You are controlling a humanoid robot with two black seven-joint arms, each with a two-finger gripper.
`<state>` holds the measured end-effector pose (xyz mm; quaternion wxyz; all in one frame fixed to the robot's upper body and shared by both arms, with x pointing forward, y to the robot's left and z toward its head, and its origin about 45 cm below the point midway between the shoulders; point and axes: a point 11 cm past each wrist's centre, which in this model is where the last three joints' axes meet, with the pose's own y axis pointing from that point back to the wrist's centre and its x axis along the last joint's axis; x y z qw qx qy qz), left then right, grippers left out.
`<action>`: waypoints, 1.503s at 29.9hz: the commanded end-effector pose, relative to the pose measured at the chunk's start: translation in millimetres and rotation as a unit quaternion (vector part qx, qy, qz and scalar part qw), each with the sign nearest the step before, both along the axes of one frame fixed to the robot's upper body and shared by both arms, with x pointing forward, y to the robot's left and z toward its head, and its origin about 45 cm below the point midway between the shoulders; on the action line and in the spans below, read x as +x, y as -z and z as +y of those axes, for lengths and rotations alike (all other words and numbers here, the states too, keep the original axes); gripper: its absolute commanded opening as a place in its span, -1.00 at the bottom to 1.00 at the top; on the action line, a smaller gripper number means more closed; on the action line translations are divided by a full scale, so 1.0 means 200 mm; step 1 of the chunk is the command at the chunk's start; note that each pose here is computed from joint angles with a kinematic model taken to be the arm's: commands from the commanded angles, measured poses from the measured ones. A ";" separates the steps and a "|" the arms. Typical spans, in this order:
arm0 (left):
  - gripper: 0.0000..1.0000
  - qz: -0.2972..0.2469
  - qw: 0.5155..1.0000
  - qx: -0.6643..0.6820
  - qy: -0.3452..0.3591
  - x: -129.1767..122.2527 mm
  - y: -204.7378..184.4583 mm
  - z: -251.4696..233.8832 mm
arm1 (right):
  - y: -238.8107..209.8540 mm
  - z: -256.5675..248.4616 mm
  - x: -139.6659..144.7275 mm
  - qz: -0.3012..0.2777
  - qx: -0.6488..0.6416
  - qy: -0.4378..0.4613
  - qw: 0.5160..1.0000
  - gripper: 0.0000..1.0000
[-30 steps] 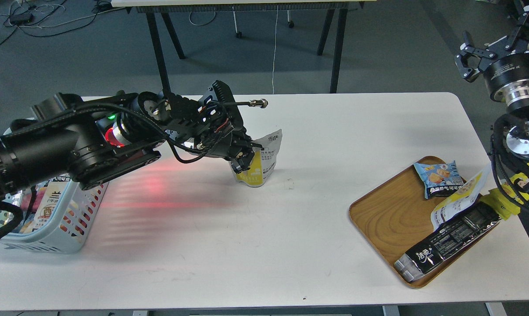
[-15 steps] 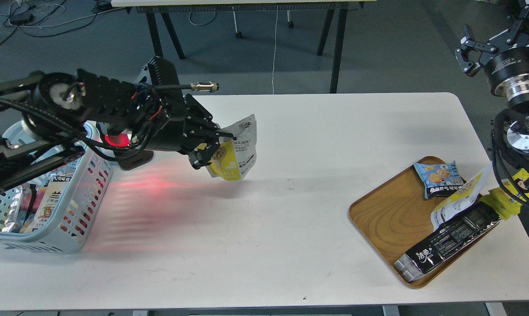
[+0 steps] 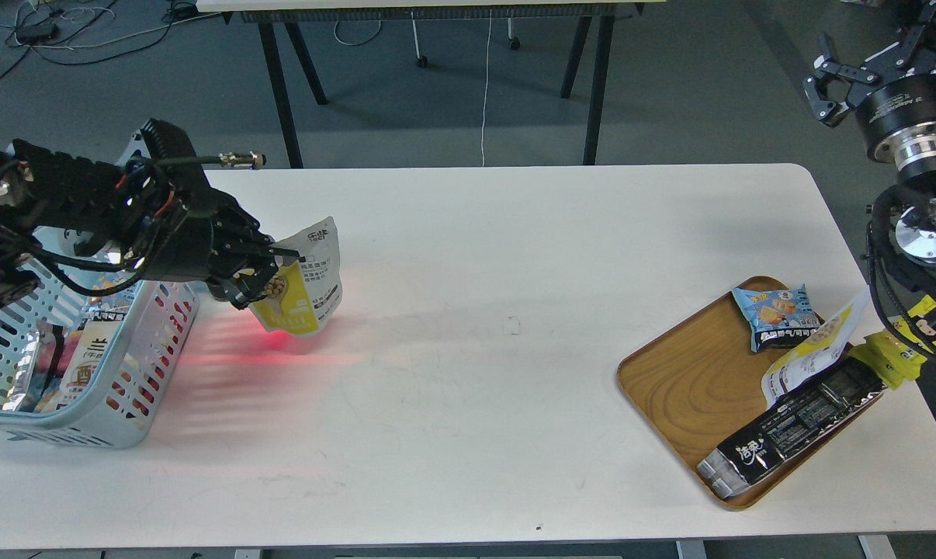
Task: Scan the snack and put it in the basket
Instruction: 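Hold the snack bag with the left gripper in front of the scanner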
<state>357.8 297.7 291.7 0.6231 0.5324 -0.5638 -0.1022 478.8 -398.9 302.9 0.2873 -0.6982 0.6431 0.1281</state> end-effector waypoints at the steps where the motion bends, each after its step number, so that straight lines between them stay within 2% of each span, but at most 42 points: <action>1: -0.99 -0.001 1.000 0.003 -0.012 0.01 0.00 0.04 | 0.00 0.01 0.00 0.000 0.002 -0.002 1.000 0.90; 19: -0.99 0.004 1.000 0.004 -0.018 0.01 -0.02 0.09 | -0.01 0.03 0.01 -0.002 0.003 -0.006 1.000 0.90; 29: -0.99 0.005 1.000 -0.001 0.005 -0.03 -0.02 0.02 | -0.03 0.03 0.02 -0.006 0.003 -0.007 1.000 0.90; 45: -0.99 -0.001 1.000 0.002 -0.008 -0.01 -0.04 0.07 | -0.04 0.04 0.02 -0.009 0.002 -0.008 1.000 0.90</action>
